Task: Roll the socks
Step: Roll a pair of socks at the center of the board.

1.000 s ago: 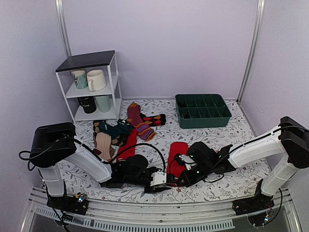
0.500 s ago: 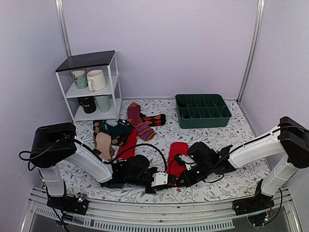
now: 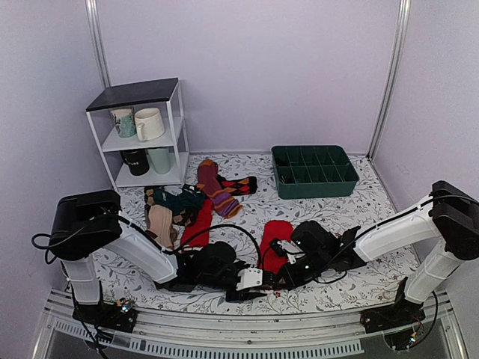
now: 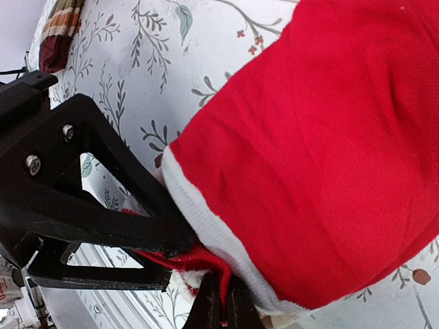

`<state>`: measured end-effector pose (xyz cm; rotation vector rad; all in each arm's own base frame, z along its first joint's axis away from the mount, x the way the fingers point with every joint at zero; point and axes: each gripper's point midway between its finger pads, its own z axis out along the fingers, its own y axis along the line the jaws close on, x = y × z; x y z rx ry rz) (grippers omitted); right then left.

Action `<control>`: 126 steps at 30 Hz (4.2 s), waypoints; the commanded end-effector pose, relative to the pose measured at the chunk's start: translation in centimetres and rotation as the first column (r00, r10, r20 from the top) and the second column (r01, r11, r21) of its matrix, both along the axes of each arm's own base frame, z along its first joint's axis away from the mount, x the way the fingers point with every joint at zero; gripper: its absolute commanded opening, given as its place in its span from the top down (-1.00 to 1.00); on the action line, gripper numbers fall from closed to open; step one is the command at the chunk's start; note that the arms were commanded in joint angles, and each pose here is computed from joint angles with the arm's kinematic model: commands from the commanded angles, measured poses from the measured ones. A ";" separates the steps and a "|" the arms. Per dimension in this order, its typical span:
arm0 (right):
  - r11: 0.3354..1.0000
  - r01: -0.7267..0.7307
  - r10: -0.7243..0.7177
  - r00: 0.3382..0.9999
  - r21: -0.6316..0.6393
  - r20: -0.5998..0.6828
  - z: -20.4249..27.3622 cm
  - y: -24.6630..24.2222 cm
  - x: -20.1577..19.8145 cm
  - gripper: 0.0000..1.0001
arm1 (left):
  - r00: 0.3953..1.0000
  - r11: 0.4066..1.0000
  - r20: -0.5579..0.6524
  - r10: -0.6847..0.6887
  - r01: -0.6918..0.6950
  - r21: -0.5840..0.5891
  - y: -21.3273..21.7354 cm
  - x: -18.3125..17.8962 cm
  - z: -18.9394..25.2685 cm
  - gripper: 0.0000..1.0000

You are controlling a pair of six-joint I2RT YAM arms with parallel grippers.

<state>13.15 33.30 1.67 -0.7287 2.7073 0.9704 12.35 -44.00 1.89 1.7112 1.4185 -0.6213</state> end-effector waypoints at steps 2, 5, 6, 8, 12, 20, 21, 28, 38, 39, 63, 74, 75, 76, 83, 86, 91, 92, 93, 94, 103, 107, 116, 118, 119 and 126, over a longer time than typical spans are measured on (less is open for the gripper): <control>0.985 -0.002 -0.016 0.995 -0.175 -0.098 -4.2 -4.1 -2.3 1.00 | 1.000 0.999 -0.011 0.010 -0.009 0.038 1.0 -0.7 -1.1 0.09; 0.984 -0.001 -0.018 0.995 -0.179 -0.100 -4.2 -4.2 -2.4 1.00 | 1.000 0.999 -0.021 0.010 -0.009 0.045 1.2 -0.9 -1.3 0.34; 0.984 0.001 -0.019 0.995 -0.178 -0.101 -4.2 -4.2 -2.4 1.00 | 1.000 0.999 -0.024 0.007 -0.006 0.046 1.2 -1.0 -1.3 0.47; 0.984 0.003 -0.021 0.995 -0.178 -0.100 -4.2 -4.3 -2.4 1.00 | 0.999 0.999 -0.030 0.011 -0.010 0.052 1.3 -1.0 -1.5 0.71; 0.984 0.010 -0.027 0.995 -0.176 -0.095 -4.1 -4.2 -2.3 1.00 | 0.999 0.998 -0.047 0.024 -0.021 0.058 1.4 -0.9 -1.5 1.00; 0.996 0.019 -0.009 0.994 -0.089 0.105 -1.3 -3.0 0.6 0.49 | 0.945 0.993 -0.317 0.083 -0.053 0.101 3.0 -1.8 -1.6 1.00; 0.997 0.013 -0.002 0.988 -0.071 0.155 -0.7 -2.9 1.1 0.49 | 0.930 0.992 -0.355 0.093 -0.056 0.111 3.2 -1.9 -1.7 1.00; 0.962 -0.052 -0.103 0.839 0.267 0.535 6.6 -3.9 2.6 0.45 | 0.800 0.981 -0.582 0.150 -0.049 0.186 4.3 -2.7 -3.3 1.00; 0.913 -0.347 0.080 0.667 0.214 0.741 6.9 -2.2 0.8 0.30 | 0.747 0.970 -0.637 0.190 -0.045 0.237 5.2 -2.6 -4.7 1.00; 0.908 -0.370 0.108 0.662 0.197 0.742 6.4 -1.8 0.5 0.27 | 0.746 0.971 -0.638 0.191 -0.046 0.237 5.2 -2.6 -4.7 1.00; 0.803 -0.593 0.495 0.615 -0.054 0.614 -1.3 1.8 -3.1 -0.01 | 0.748 0.969 -0.634 0.196 -0.049 0.242 5.5 -2.5 -5.0 1.00; 0.887 -0.459 0.424 0.767 -0.049 0.481 -2.8 0.6 -2.7 0.95 | 0.798 0.978 -0.573 0.186 -0.097 0.182 5.2 -1.4 -3.1 0.99; 0.897 -0.440 0.408 0.792 -0.039 0.454 -3.0 0.4 -2.9 0.97 | 0.818 0.979 -0.541 0.193 -0.123 0.163 5.2 -0.8 -2.4 0.90; 0.901 -0.433 0.403 0.806 -0.031 0.434 -3.1 0.3 -3.1 0.99 | 0.839 0.979 -0.505 0.202 -0.152 0.139 5.3 -0.2 -1.6 0.83; 0.932 -0.349 0.321 0.920 0.098 0.226 -2.9 -0.7 -3.7 1.00 | 0.970 0.978 -0.166 0.178 -0.193 -0.083 6.8 1.1 4.5 0.48; 0.943 -0.299 0.287 0.953 0.144 0.096 -3.3 -1.0 -3.8 1.00 | 0.996 0.989 -0.044 0.079 -0.084 -0.125 6.6 -0.7 5.5 0.43; 0.961 -0.218 0.240 0.963 0.169 -0.123 -3.9 -1.1 -3.5 1.00 | 0.999 0.994 0.022 -0.027 0.029 -0.108 5.1 -3.0 5.3 0.39; 0.965 -0.188 0.220 0.960 0.184 -0.175 -3.9 -1.2 -3.4 1.00 | 0.999 0.994 0.030 -0.045 0.048 -0.094 4.7 -3.4 4.9 0.39; 0.966 -0.168 0.209 0.956 0.196 -0.206 -3.7 -1.3 -3.2 1.00 | 0.998 0.995 0.038 -0.059 0.062 -0.080 4.4 -3.8 4.4 0.38; 0.968 -0.151 0.198 0.952 0.201 -0.235 -3.7 -1.4 -3.2 1.00 | 0.996 0.995 0.049 -0.068 0.071 -0.064 4.1 -3.9 4.0 0.38; 0.973 -0.136 0.187 0.938 0.186 -0.292 -3.9 -1.7 -3.3 1.00 | 0.986 0.996 0.165 0.006 0.009 -0.091 2.2 -2.2 4.0 0.30; 0.973 -0.136 0.188 0.934 0.185 -0.304 -4.1 -1.8 -3.5 1.00 | 0.974 0.993 0.225 0.033 -0.006 -0.117 1.7 -1.6 4.0 0.23; 0.973 -0.134 0.188 0.932 0.187 -0.310 -4.2 -1.8 -3.6 0.99 | 0.987 1.000 0.160 -0.020 0.023 -0.017 0.9 -2.5 0.9 0.22; 0.973 -0.132 0.186 0.932 0.188 -0.312 -4.2 -1.8 -3.6 0.99 | 0.987 1.000 0.161 -0.008 0.008 0.004 0.9 -2.2 0.3 0.21; 0.973 -0.133 0.188 0.931 0.189 -0.313 -4.3 -1.9 -3.7 0.99 | 0.987 1.000 0.161 -0.001 -0.002 0.013 1.0 -2.1 0.0 0.21; 0.970 -0.135 0.194 0.929 0.201 -0.315 -4.2 -1.9 -3.9 0.99 | 0.984 0.996 0.170 0.048 -0.060 0.065 1.1 -1.1 -1.3 0.24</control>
